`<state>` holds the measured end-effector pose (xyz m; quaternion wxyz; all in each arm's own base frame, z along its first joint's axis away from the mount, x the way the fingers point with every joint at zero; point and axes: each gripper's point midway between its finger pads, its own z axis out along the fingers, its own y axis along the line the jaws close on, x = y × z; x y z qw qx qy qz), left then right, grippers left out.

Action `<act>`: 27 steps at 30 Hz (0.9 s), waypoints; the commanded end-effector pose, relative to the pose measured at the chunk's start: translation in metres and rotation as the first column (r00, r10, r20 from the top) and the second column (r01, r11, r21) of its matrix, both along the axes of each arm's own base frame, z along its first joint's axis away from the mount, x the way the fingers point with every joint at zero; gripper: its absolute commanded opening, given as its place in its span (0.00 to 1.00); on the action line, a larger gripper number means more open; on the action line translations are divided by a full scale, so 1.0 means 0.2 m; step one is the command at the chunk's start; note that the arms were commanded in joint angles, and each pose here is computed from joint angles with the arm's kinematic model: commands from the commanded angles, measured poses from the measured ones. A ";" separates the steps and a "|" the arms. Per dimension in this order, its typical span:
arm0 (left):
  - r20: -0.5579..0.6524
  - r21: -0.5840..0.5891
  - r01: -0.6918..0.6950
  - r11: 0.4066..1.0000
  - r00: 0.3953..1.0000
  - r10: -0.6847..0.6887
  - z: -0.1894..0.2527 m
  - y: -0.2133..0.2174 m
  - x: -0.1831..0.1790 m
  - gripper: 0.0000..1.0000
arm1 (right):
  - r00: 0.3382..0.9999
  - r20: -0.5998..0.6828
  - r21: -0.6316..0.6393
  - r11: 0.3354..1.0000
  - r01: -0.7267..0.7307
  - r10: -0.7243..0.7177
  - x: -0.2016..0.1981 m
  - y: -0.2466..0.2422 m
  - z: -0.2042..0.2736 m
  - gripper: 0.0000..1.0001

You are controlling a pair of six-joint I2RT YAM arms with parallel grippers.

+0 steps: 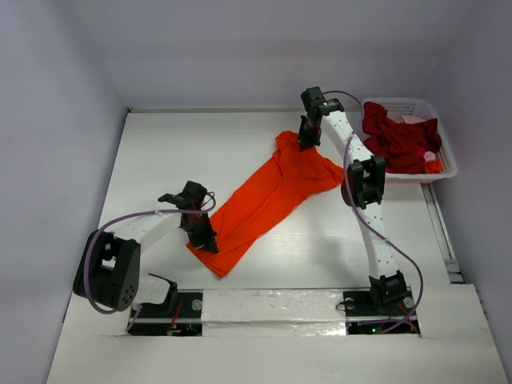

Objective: Fold and stack the t-shirts
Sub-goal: Rotate the tshirt 90 degrees

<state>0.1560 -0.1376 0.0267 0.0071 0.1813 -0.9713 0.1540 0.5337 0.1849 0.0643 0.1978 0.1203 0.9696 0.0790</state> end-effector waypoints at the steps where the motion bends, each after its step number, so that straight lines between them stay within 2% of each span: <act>1: -0.023 0.003 0.008 1.000 1.000 -0.008 0.05 0.00 -0.07 0.00 | 0.997 0.079 0.024 1.000 -0.017 0.015 0.08 0.02 0.10 0.00; 5: 0.050 0.037 -0.015 0.999 0.999 0.013 0.13 0.03 0.00 0.00 | 0.996 0.094 0.013 1.000 -0.007 0.006 0.07 0.00 0.14 0.00; 9: 0.228 0.058 -0.036 0.998 0.973 0.022 0.32 0.00 0.27 0.00 | 0.993 0.118 -0.002 1.000 0.005 -0.005 0.04 -0.03 0.19 0.00; 12: 0.252 0.060 -0.007 0.998 0.968 -0.008 0.35 -0.05 0.40 0.00 | 0.996 0.087 -0.017 1.000 0.003 -0.001 -0.04 -0.06 0.18 0.00; 13: 0.295 0.042 -0.001 0.999 0.955 -0.011 0.42 -0.08 0.49 0.00 | 0.996 0.092 -0.017 1.000 0.003 -0.002 -0.05 -0.06 0.18 0.00; 16: 0.313 0.035 0.035 0.999 0.949 -0.044 0.41 -0.15 0.63 0.00 | 0.996 0.089 -0.023 1.000 0.004 -0.002 -0.10 -0.08 0.19 0.00; 22: 0.223 0.077 0.128 0.989 0.964 -0.142 0.27 -0.17 0.68 0.00 | 0.998 0.058 -0.045 0.999 -0.010 0.012 -0.14 -0.08 0.15 0.00; 27: 0.109 0.126 0.189 0.974 0.973 -0.203 0.14 -0.08 0.52 0.00 | 0.999 0.035 -0.069 0.997 -0.025 0.028 -0.12 -0.08 0.13 0.00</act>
